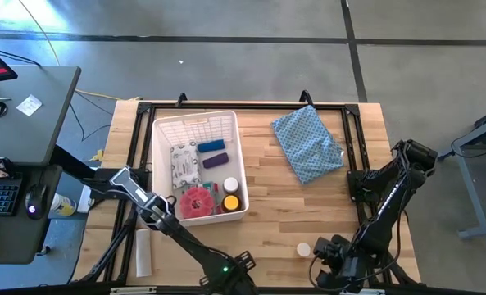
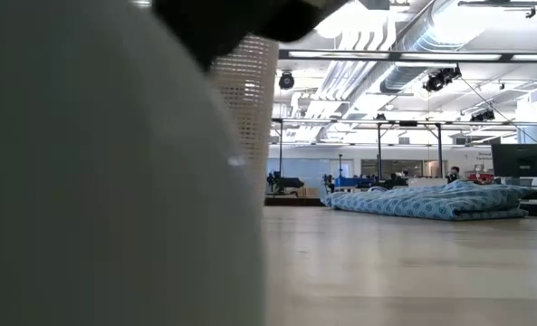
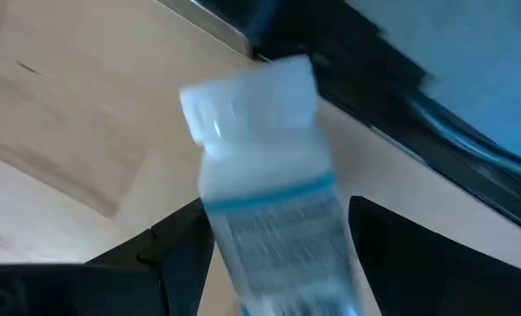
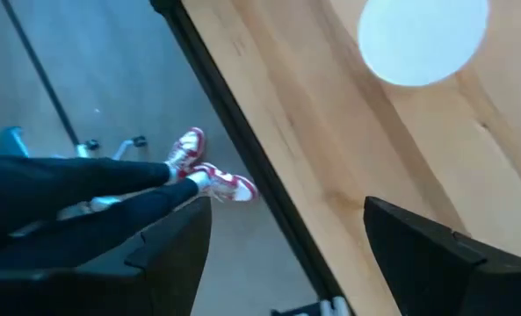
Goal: Pick & place medical supplies in basket/bin
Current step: Put the white medicine bottle into the white bin
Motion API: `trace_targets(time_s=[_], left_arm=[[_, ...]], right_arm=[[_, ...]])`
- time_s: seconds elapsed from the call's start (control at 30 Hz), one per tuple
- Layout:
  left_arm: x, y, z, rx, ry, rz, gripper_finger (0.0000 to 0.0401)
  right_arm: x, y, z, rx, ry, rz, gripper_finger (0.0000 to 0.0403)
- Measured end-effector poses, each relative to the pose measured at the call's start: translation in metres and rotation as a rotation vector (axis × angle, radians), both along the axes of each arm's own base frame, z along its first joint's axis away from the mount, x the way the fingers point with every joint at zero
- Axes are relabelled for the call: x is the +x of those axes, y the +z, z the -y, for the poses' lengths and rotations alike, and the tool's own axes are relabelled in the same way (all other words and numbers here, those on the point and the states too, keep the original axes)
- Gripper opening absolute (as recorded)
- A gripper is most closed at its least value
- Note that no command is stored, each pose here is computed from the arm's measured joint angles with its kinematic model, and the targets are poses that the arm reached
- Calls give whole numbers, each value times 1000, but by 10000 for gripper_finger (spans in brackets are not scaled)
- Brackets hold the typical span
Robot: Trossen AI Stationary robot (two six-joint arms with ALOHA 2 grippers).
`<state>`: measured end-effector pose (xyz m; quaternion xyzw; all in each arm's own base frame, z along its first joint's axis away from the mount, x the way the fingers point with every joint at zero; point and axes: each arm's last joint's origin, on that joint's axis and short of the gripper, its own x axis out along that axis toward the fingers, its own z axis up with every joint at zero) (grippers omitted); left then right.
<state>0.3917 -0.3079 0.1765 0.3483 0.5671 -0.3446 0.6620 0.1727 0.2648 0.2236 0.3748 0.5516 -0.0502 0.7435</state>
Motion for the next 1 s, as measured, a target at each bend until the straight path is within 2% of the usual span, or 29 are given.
trace_targets(time_s=[0.1, 0.2, 0.47, 0.8, 0.9, 1.0], left_arm=[[3, -4, 0, 19, 43, 39, 290], [6, -3, -3, 28, 68, 45, 272], [2, -3, -4, 24, 62, -9, 171], [-11, 4, -16, 167, 98, -100, 169], [-16, 22, -19, 151, 171, -96, 168], [-21, 52, -23, 90, 249, -42, 167]], right_arm=[[1, 1, -2, 30, -16, 12, 289], [2, 2, -3, 47, -17, 23, 289], [4, 3, -4, 70, -42, 24, 289], [18, 9, -3, 136, -63, 88, 289], [26, 14, -4, 174, -72, 171, 289], [38, 22, -5, 208, -83, 301, 289]])
